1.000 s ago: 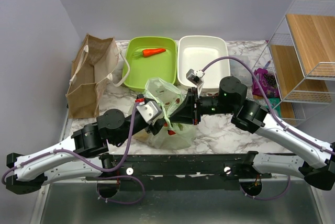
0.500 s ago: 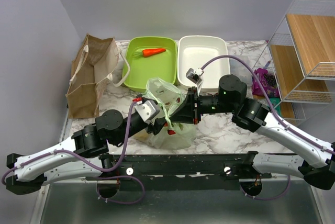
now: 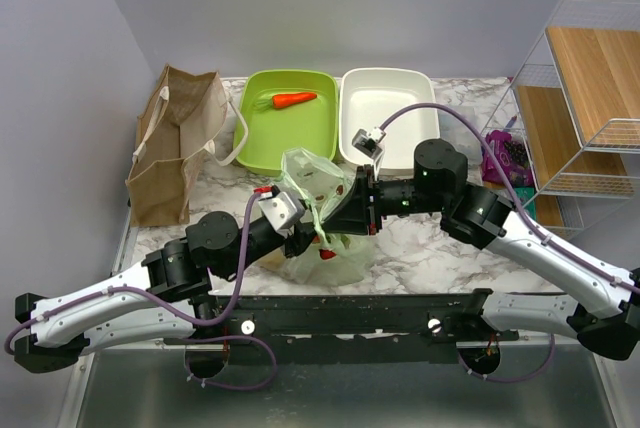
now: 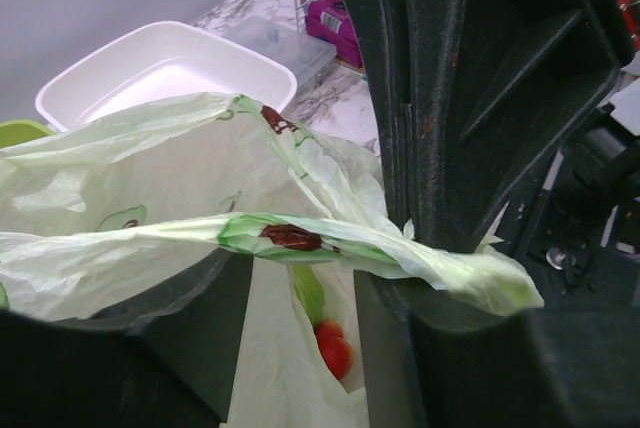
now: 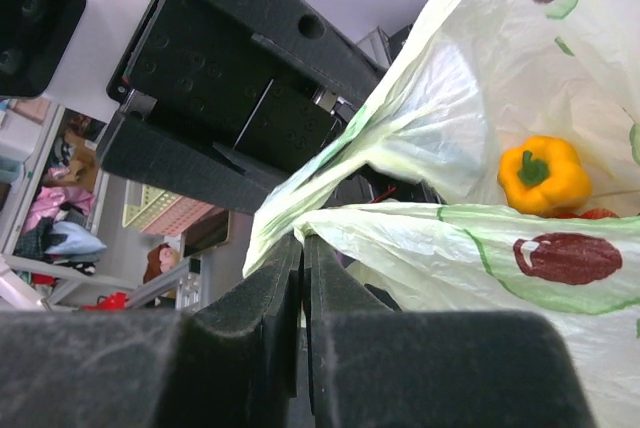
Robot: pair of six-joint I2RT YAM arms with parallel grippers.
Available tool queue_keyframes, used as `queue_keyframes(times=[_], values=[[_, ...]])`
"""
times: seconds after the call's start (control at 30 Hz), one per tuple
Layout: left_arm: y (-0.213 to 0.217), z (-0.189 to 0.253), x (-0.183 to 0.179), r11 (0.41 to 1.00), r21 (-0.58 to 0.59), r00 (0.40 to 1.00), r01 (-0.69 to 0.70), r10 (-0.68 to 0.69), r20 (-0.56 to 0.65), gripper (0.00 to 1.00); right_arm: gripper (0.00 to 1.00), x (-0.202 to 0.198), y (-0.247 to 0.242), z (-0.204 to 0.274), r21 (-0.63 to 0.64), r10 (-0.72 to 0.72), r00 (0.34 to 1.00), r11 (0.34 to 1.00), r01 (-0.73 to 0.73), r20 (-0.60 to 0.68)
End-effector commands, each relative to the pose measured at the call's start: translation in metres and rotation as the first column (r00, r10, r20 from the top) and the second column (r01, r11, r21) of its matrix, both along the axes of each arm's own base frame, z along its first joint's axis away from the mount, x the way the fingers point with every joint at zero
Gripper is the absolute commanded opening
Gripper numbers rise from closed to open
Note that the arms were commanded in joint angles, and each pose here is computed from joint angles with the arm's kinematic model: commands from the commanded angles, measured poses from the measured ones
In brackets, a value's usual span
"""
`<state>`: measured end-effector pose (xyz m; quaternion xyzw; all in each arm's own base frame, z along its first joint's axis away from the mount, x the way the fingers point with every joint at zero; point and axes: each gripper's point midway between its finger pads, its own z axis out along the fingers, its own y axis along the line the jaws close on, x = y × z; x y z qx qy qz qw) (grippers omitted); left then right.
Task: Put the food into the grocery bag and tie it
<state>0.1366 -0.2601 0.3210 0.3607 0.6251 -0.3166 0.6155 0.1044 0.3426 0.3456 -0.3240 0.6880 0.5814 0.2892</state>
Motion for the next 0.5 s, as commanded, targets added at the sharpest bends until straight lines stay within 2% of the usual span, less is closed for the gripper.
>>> queue_keyframes(times=[0.0,0.13,0.23,0.33,0.47], values=[[-0.0158,0.0459,-0.0203,0.975,-0.187,0.992,0.124,-0.12,0.031,0.34,0.12,0.0029,0.0061,-0.0126,-0.042,0.0,1.0,0.999,-0.001,-0.03],[-0.0171,0.0444,-0.0223,0.972,-0.192,0.991,0.133,-0.131,0.019,0.11,0.15,0.0031,0.0064,-0.0138,-0.046,-0.002,0.999,0.999,0.0,-0.034],[-0.017,0.0455,-0.0233,0.97,-0.202,0.991,0.137,-0.136,0.017,0.0,0.16,0.0034,0.0061,-0.0136,-0.045,-0.004,0.999,0.999,0.002,-0.033],[-0.016,0.0452,-0.0234,0.97,-0.201,0.991,0.136,-0.135,0.017,0.0,0.21,0.0048,0.0046,-0.0131,-0.051,-0.017,0.999,0.999,0.015,-0.028],[-0.0139,0.0416,-0.0238,0.973,-0.188,0.991,0.131,-0.133,0.005,0.0,0.35,0.0074,-0.0012,-0.0065,-0.047,-0.048,0.999,0.998,0.048,-0.003]])
